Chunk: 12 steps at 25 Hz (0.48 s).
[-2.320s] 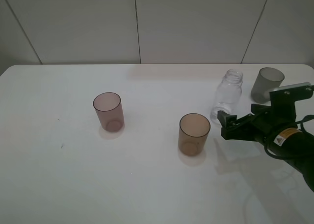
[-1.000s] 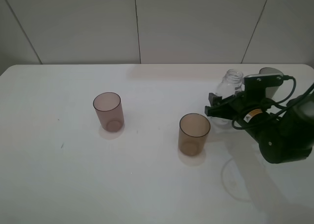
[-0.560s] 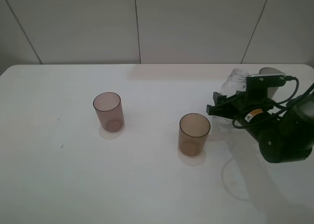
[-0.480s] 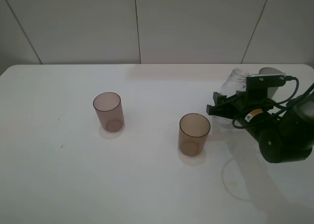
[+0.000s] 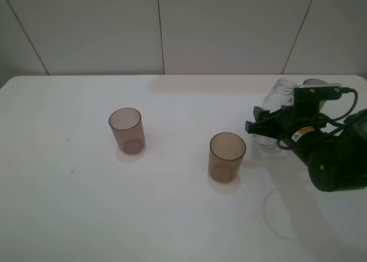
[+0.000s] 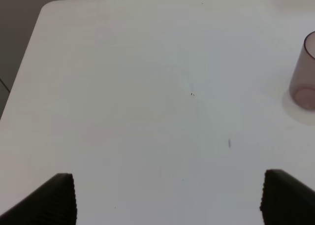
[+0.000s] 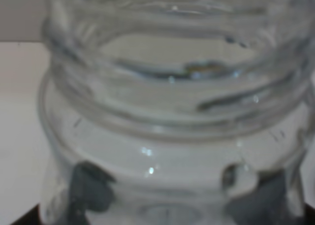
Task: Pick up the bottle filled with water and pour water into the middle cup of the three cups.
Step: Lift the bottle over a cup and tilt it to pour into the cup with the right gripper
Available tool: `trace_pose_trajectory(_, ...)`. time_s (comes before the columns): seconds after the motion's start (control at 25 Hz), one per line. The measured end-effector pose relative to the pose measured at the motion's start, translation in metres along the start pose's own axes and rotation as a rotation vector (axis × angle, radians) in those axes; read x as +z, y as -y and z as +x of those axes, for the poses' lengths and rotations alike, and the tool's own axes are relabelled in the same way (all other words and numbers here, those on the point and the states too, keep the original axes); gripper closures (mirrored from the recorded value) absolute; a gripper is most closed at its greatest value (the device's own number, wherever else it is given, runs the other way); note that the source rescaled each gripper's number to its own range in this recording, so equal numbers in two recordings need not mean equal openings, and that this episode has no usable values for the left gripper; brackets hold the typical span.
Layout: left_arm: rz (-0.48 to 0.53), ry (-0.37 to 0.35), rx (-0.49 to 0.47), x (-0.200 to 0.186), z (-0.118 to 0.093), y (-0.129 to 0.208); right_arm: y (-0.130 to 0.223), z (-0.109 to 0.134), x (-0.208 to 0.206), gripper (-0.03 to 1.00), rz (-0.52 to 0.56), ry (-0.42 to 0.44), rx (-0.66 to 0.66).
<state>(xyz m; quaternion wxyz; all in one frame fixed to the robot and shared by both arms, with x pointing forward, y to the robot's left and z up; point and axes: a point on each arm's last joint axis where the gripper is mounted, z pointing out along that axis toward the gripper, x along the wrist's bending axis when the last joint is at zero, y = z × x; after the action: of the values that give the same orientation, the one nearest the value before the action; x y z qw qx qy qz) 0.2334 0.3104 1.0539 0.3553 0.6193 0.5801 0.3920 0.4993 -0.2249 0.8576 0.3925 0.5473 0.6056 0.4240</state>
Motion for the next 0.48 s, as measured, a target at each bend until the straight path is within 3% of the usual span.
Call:
trace_pose_trajectory(0.24,0.0,0.0,0.0,0.0,0.0,0.0,-0.033,-0.011,-0.03,0.95,-0.046,0.066,-0.187)
trace_pose_trajectory(0.48,0.0,0.0,0.0,0.0,0.0,0.0,-0.05,-0.013,-0.05,0.95,0.074,0.035,-0.295)
